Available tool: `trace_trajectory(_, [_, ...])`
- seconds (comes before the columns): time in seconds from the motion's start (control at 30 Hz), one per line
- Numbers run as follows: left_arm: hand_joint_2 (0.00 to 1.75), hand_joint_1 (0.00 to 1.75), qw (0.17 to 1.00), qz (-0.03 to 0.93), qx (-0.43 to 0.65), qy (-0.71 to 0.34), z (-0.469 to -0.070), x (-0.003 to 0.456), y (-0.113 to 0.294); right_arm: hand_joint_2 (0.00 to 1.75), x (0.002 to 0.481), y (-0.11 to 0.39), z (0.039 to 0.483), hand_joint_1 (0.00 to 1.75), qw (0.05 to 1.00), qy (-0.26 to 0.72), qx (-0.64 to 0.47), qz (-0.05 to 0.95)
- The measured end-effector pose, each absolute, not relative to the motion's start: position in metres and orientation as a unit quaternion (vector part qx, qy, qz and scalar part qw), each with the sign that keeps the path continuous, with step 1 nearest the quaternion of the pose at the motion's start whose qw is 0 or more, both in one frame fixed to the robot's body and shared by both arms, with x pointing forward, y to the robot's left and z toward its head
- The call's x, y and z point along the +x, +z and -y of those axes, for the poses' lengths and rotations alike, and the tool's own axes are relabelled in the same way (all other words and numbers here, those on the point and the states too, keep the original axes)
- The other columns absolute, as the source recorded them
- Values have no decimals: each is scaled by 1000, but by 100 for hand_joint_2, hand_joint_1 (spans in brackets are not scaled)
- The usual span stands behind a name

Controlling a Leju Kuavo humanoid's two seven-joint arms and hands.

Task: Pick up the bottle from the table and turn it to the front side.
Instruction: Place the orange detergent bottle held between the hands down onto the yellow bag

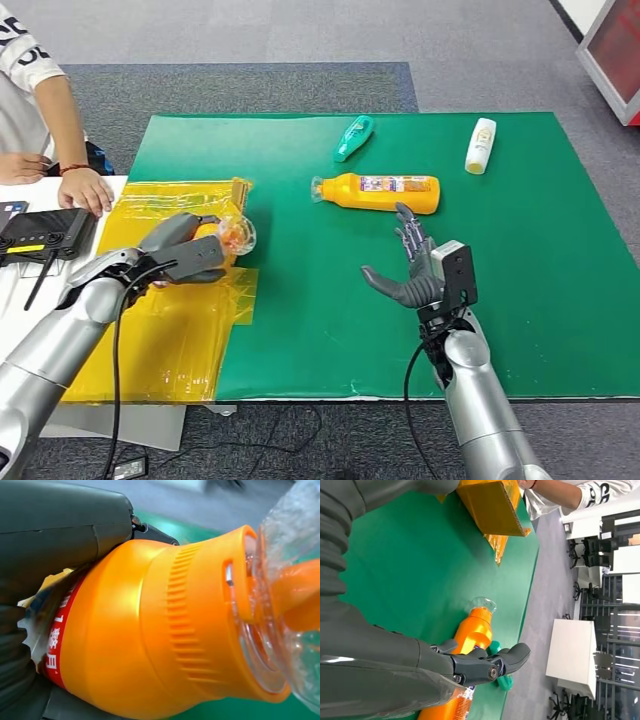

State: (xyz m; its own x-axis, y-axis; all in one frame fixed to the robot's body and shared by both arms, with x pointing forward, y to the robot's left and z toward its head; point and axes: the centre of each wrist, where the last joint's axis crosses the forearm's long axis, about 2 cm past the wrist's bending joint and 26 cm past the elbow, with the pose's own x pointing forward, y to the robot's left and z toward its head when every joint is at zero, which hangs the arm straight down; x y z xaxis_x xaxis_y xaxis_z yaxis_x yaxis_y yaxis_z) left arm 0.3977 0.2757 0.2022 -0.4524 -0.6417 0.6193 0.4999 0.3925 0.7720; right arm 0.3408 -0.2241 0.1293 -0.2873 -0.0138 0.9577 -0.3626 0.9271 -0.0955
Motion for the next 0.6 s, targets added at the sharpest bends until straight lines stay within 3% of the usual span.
trace_trajectory(0.13, [175,175,519,662,-161,-516,-291,390,196,175,346,132,222,0,582,154,124,789])
trace_trajectory(0.2, [175,175,521,661,-219,-494,-300,385,192,175,349,134,220,0,581,156,126,789])
trace_trajectory(0.6, [175,175,551,656,-225,-464,-322,379,186,175,354,133,213,0,585,162,125,785])
